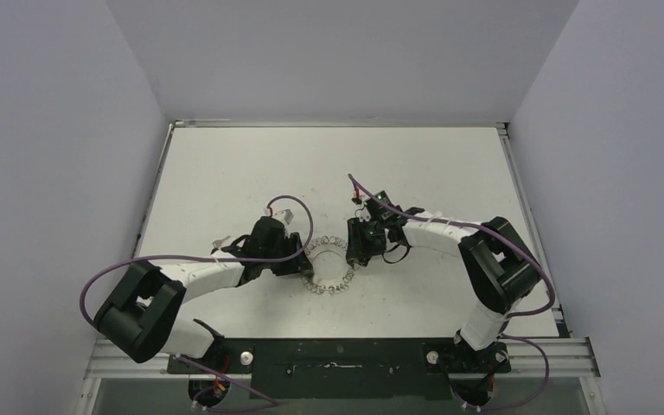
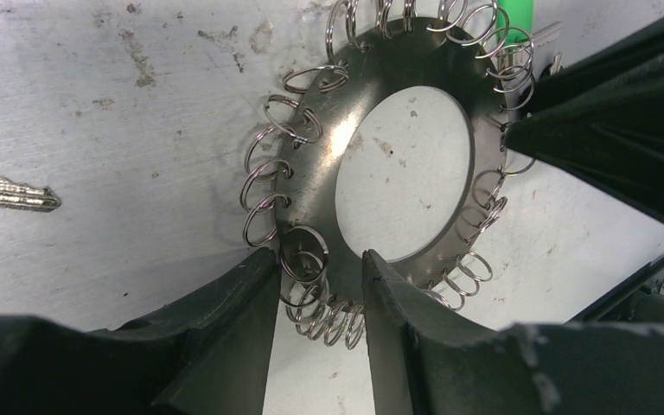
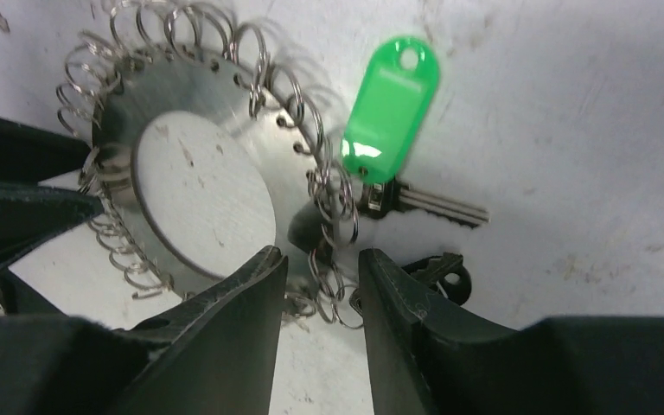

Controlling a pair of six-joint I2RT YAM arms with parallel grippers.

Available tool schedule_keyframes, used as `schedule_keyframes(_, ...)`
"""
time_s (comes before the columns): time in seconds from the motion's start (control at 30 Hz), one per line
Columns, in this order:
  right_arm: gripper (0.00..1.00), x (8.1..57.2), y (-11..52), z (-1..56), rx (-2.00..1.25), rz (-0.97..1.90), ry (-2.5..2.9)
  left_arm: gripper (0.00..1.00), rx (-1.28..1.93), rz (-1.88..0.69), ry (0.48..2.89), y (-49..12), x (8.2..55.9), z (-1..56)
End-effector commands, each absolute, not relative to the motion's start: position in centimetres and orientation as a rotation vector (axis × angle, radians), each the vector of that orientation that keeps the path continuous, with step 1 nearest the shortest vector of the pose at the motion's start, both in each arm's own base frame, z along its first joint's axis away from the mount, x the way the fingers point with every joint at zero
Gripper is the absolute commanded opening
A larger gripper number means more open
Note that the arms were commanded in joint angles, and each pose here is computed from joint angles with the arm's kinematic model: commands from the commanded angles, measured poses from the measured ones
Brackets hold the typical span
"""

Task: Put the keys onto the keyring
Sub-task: Move the keyring to the center of the board.

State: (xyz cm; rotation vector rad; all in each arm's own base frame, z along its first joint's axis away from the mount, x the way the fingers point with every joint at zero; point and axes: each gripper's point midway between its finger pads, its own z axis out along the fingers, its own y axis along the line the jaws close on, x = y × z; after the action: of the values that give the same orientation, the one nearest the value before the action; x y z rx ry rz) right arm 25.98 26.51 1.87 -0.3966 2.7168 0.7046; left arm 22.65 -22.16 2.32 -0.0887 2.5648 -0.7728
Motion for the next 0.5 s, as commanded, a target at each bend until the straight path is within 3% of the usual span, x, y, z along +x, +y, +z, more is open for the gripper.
schedule_keyframes(0.0, 0.38, 22.5, 24.9, 1.6, -0.385, 0.706, 2.798, 0.39, -0.051, -0.641, 2.631, -21.0, 22.1, 0.8)
schedule_keyframes(0.3, 0.36, 17.7, 25.1, 1.8, -0.328, 0.857, 2.812, 0.34, 0.001, -0.635, 2.618, -21.8, 23.1, 1.5)
schedule_keyframes(0.47, 0.46, 20.2, 23.8, 3.9, -0.358, 0.697, 2.739, 0.31, 0.002, -0.626, 2.623, -21.6, 22.7, 1.6)
